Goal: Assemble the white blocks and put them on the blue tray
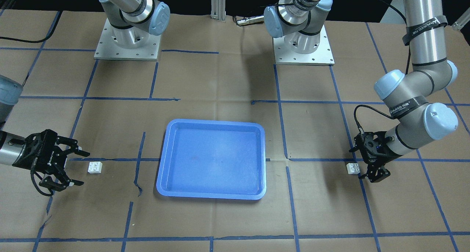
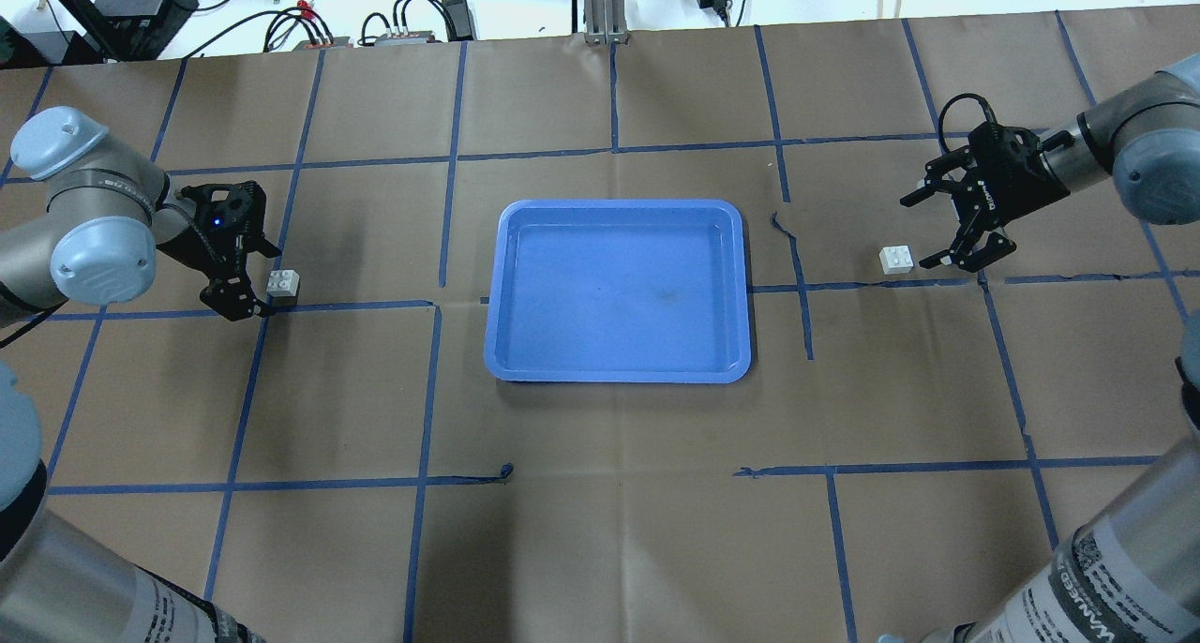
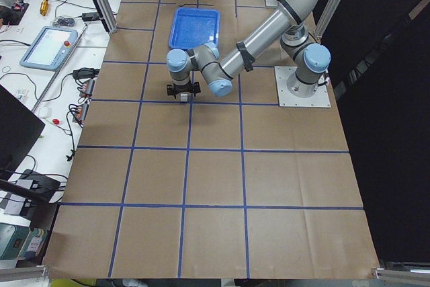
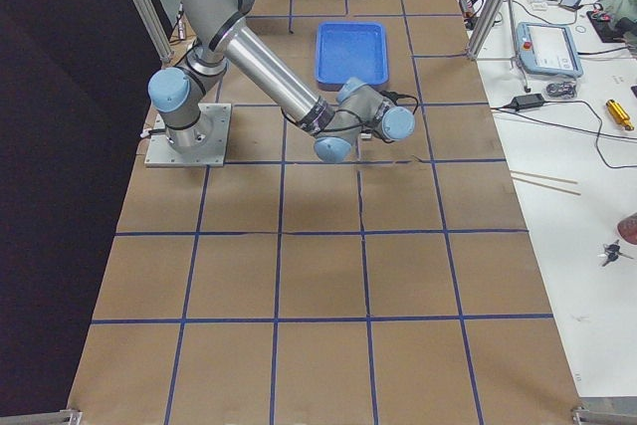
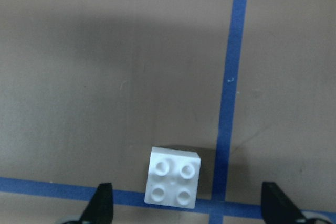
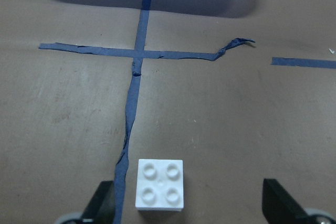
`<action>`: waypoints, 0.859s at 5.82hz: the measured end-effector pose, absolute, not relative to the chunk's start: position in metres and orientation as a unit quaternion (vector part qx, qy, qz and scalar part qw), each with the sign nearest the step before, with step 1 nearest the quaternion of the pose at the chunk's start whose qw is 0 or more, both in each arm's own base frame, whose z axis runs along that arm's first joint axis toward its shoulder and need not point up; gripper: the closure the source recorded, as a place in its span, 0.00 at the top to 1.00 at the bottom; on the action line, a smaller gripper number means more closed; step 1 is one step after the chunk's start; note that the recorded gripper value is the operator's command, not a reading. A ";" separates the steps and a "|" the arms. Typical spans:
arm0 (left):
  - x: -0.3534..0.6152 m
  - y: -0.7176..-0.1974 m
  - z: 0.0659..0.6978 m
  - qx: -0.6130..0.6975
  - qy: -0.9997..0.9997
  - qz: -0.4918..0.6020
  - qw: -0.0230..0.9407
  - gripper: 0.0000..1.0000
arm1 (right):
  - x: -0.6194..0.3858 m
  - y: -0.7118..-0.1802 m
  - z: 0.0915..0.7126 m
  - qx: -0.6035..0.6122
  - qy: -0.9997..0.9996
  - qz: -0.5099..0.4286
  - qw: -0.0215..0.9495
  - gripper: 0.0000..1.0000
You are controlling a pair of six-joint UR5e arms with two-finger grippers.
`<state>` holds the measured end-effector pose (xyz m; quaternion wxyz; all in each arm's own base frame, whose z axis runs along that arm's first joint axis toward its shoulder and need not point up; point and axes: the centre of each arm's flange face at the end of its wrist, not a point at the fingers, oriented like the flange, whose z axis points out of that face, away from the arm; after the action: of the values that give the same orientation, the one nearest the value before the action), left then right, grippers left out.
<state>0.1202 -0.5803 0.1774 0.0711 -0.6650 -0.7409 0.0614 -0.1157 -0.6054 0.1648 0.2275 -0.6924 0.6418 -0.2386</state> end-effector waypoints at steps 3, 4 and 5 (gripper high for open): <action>0.121 -0.582 0.169 -0.674 -0.732 0.064 0.075 0.27 | -0.110 -0.595 0.138 -0.686 0.643 -0.232 0.250 1.00; 0.122 -0.583 0.170 -0.675 -0.731 0.065 0.073 0.14 | -0.110 -0.593 0.137 -0.687 0.642 -0.230 0.251 1.00; 0.122 -0.584 0.172 -0.676 -0.731 0.066 0.071 0.13 | -0.111 -0.592 0.138 -0.687 0.643 -0.229 0.251 1.00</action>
<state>0.1224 -0.5843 0.1721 0.0712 -0.6755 -0.7310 0.0656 -0.1105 -0.5921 0.1378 0.2508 -0.6866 0.6428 -0.2291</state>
